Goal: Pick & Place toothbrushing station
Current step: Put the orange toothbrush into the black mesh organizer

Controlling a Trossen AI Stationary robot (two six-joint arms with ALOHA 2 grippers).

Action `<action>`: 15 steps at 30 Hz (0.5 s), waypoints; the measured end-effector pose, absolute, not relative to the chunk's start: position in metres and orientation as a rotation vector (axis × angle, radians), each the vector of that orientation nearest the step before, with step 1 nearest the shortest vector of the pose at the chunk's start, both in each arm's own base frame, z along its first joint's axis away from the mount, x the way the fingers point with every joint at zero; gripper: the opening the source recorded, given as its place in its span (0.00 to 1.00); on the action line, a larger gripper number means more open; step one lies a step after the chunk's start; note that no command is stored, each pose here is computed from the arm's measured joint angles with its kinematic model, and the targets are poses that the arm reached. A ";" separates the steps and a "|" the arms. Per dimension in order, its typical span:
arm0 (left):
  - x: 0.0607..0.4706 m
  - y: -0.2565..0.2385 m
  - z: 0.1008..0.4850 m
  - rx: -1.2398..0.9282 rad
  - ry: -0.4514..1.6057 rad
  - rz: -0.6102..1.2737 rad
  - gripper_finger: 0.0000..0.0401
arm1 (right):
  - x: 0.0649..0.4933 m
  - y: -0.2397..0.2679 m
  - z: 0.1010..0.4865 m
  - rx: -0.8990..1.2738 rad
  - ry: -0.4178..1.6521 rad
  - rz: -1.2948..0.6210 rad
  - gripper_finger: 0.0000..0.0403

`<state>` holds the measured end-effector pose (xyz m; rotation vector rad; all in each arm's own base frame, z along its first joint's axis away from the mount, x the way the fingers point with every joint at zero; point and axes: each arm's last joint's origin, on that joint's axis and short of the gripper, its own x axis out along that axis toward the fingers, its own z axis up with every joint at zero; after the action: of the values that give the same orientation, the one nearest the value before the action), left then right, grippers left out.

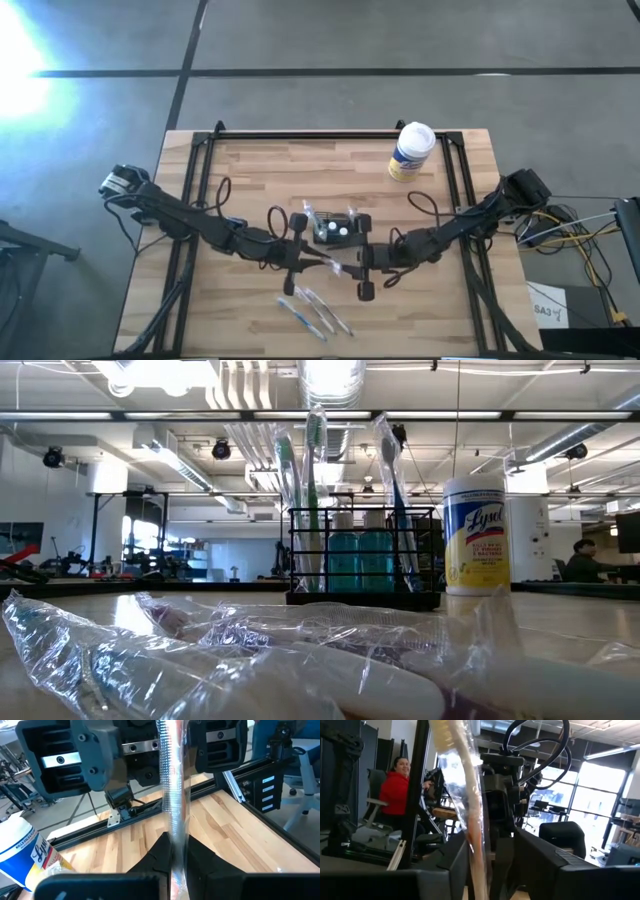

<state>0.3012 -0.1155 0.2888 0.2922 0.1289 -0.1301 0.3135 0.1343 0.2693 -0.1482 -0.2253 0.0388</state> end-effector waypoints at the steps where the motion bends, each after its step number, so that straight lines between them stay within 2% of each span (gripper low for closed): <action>1: 0.301 -0.116 0.289 0.293 0.129 -0.130 0.07 | 0.313 0.134 0.269 -0.148 -0.226 0.039 0.39; 7: 0.301 -0.115 0.288 0.294 0.137 -0.129 0.07 | 0.312 0.137 0.271 -0.142 -0.237 0.046 0.43; 15: 0.301 -0.114 0.287 0.291 0.144 -0.124 0.07 | 0.312 0.149 0.285 -0.163 -0.262 0.071 0.40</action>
<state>0.3014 -0.1143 0.2874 0.2906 0.1440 -0.1243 0.3119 0.1492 0.2846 -0.1633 -0.2619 0.0715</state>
